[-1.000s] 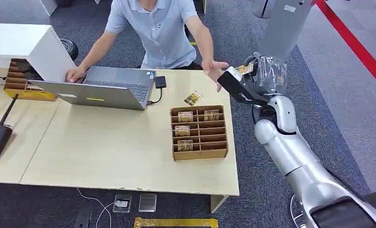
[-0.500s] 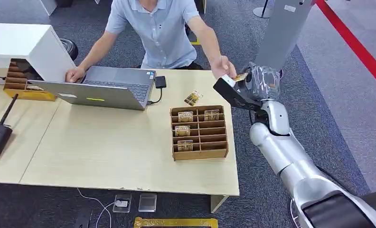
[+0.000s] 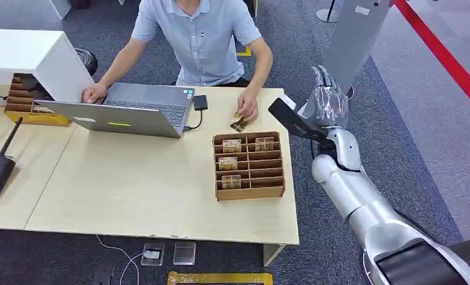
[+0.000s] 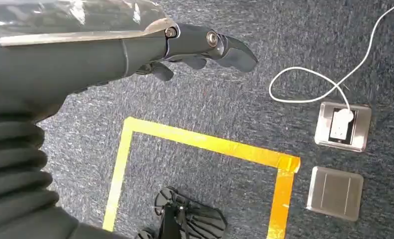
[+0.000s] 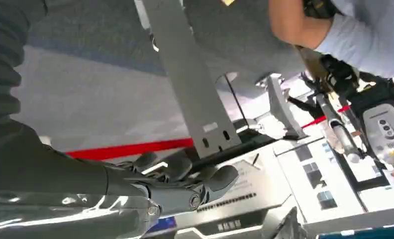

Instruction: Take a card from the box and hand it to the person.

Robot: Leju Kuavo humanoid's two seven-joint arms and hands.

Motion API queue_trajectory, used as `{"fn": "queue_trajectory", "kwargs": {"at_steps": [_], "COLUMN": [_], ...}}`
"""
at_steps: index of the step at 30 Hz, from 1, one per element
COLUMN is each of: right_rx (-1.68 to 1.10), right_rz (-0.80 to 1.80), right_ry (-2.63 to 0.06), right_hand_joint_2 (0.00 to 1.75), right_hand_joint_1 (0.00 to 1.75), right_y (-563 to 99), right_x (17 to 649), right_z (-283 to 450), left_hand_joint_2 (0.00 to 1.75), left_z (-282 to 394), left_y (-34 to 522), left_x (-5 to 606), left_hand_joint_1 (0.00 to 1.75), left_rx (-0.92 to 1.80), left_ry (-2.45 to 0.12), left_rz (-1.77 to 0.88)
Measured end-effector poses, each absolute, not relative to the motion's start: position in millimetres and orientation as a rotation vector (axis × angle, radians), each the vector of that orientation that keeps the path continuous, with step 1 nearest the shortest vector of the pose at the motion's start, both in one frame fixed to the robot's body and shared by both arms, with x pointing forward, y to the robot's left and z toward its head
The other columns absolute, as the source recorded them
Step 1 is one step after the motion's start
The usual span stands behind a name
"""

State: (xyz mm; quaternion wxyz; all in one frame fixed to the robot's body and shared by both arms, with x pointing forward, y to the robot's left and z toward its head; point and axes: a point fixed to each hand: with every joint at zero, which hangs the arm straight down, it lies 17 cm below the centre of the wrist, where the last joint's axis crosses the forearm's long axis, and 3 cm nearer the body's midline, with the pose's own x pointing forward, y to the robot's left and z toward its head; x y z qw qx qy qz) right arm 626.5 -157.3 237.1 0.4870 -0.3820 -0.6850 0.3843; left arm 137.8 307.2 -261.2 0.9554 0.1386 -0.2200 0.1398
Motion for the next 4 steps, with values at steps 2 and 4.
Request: {"fn": "queue_trajectory", "kwargs": {"at_steps": [2, 4], "right_rx": [-0.713, -0.660], "right_rz": [0.883, 0.863], "right_ry": [-1.666, -1.668], "right_hand_joint_2": [1.75, 1.75], "right_hand_joint_1": [0.00, 0.00], "right_y": [-144, -140], "right_x": [619, 615], "right_z": [217, 211], "left_hand_joint_2": [0.00, 0.00], "left_z": [-261, -261], "left_y": [308, 308], "left_x": [137, 136], "left_hand_joint_1": [0.00, 0.00], "left_rx": [0.283, 0.284], "left_ry": [-0.445, -0.444], "left_rz": [0.293, 0.296]}}
